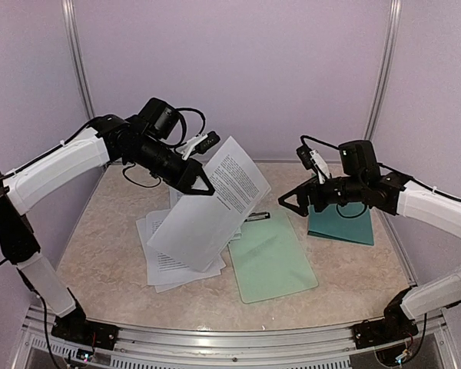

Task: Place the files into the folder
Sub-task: Pass from the right arm to the left, then pick up the file from the center of the board.

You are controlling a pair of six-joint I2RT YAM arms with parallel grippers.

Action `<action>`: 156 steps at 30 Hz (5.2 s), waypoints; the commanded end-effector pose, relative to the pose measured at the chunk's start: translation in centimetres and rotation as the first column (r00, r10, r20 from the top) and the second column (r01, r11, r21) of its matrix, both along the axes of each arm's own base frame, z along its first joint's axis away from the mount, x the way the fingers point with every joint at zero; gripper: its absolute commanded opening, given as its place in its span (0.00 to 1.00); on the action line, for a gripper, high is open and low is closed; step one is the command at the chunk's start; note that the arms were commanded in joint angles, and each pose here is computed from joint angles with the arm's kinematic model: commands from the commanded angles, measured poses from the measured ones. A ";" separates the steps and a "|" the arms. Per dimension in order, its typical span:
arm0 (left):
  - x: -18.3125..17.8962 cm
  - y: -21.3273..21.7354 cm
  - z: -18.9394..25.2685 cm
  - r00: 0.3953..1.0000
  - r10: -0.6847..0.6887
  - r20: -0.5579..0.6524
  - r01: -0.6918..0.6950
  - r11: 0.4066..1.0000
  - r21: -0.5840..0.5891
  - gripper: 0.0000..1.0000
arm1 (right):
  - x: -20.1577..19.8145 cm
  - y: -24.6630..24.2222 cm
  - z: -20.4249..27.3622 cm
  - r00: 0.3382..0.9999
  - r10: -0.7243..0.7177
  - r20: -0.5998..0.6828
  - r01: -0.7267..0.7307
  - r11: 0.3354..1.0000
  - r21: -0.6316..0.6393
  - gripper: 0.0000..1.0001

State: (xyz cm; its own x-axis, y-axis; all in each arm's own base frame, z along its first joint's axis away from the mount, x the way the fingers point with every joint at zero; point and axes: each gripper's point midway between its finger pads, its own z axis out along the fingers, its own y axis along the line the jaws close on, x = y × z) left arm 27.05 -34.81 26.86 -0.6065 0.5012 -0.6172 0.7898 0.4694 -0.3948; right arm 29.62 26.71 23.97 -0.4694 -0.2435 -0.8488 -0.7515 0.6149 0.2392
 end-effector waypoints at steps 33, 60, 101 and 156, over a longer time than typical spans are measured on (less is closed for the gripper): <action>1.8 2.2 -21.9 0.560 0.636 -0.531 -0.700 0.706 0.108 0.07 | 0.7 1.2 -15.8 0.896 -0.275 -0.348 0.252 0.961 -0.111 0.99; 0.3 2.9 -22.1 0.587 0.666 -0.460 -0.703 0.701 0.119 0.29 | -4.9 6.9 -21.2 0.827 -0.221 -0.517 0.215 0.974 -0.073 0.87; -0.4 2.1 -24.3 0.586 0.656 -0.475 -0.652 0.730 0.203 0.49 | -5.6 9.1 -20.2 0.840 -0.145 -0.523 0.172 0.985 0.004 0.80; -0.6 2.6 -16.4 0.755 0.582 -0.303 -0.575 0.809 0.121 0.00 | 2.6 4.8 -12.0 0.967 -0.244 -0.079 0.210 0.929 -0.304 0.98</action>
State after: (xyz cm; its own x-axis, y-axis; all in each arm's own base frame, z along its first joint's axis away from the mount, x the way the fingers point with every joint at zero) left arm 27.09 -32.92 8.17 -0.9591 -0.0592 -0.2769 0.1272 0.7838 -0.6079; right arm 29.85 34.24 10.96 -0.7009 -0.2056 -0.6830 -0.5193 0.8035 0.2910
